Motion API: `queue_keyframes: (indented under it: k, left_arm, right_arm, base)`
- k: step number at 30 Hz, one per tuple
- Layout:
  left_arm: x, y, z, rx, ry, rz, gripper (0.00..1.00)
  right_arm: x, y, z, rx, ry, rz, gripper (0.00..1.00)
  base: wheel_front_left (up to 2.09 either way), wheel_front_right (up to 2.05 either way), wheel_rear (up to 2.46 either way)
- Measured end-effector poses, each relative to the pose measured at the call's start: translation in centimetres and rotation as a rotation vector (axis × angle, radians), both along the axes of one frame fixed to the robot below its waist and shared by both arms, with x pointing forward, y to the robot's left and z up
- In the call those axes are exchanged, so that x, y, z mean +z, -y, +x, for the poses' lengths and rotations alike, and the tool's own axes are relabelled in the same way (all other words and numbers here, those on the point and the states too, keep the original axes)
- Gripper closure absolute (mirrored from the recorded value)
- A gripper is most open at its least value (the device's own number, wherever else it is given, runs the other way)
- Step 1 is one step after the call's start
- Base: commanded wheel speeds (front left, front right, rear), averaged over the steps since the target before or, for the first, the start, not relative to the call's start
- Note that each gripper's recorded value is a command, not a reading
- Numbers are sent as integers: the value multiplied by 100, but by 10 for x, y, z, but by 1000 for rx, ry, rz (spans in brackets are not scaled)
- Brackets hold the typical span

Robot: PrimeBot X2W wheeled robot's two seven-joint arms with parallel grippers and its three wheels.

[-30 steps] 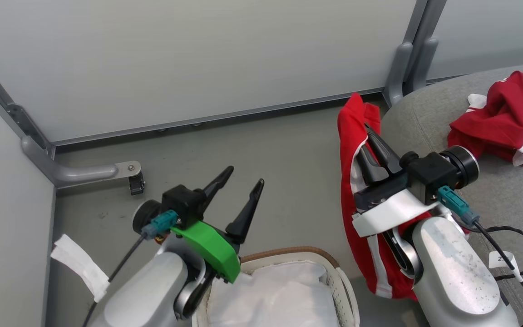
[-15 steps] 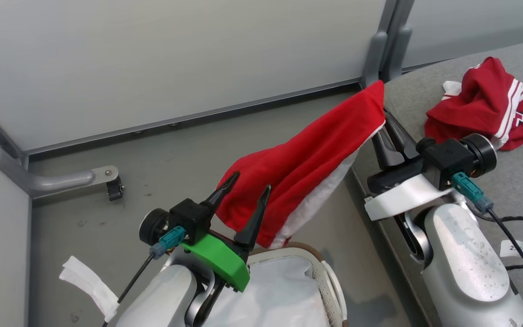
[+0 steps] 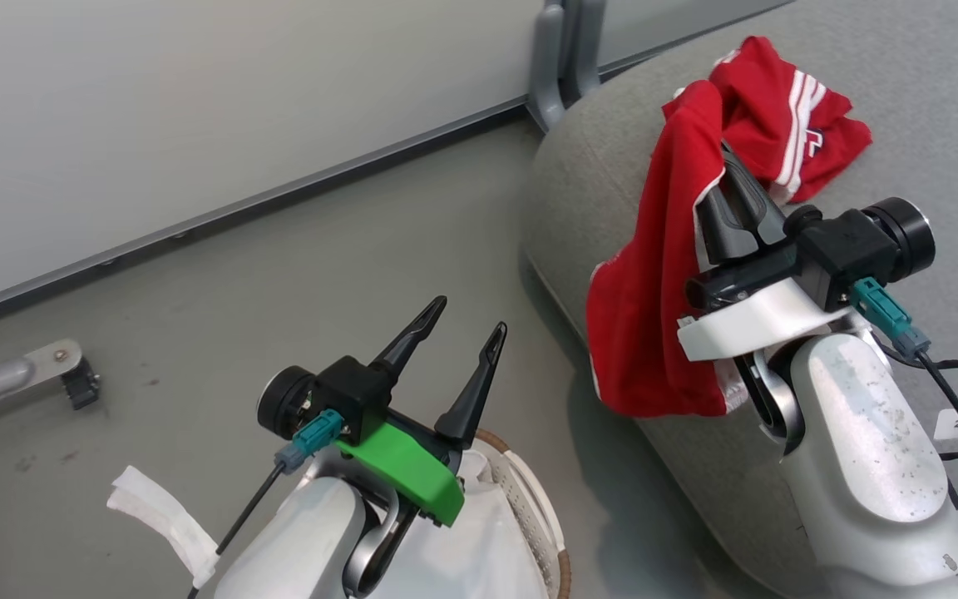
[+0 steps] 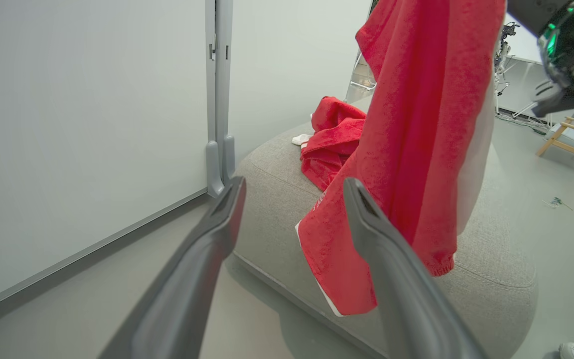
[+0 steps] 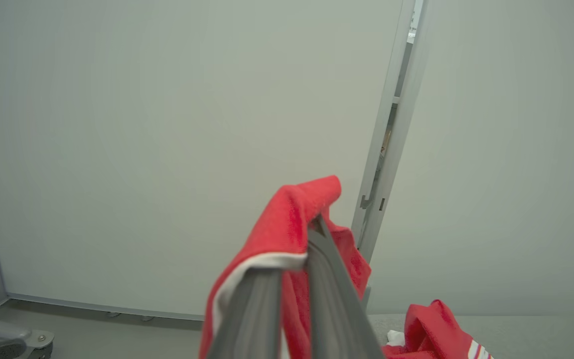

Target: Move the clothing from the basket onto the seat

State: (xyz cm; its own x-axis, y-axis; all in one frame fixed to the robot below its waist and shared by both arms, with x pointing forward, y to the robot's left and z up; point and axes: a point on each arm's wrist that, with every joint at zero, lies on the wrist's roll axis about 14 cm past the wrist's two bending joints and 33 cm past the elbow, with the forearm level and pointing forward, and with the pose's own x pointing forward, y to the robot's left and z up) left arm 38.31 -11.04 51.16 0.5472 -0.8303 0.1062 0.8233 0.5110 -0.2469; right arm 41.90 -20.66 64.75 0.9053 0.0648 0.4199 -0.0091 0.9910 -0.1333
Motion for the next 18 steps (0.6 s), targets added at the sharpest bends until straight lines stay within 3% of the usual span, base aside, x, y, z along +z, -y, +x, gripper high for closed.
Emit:
queue_keyframes:
  k: [11,18]
  left_arm:
    - [-16,53,-18,-191,-20,-6,0]
    - [-35,58,-14,-221,-60,-6,0]
  right_arm:
    - [-14,68,-25,-203,-50,-3,100]
    - [-19,78,-7,-237,-86,-80,100]
  base:
    - [0,0,0]
    - [0,0,0]
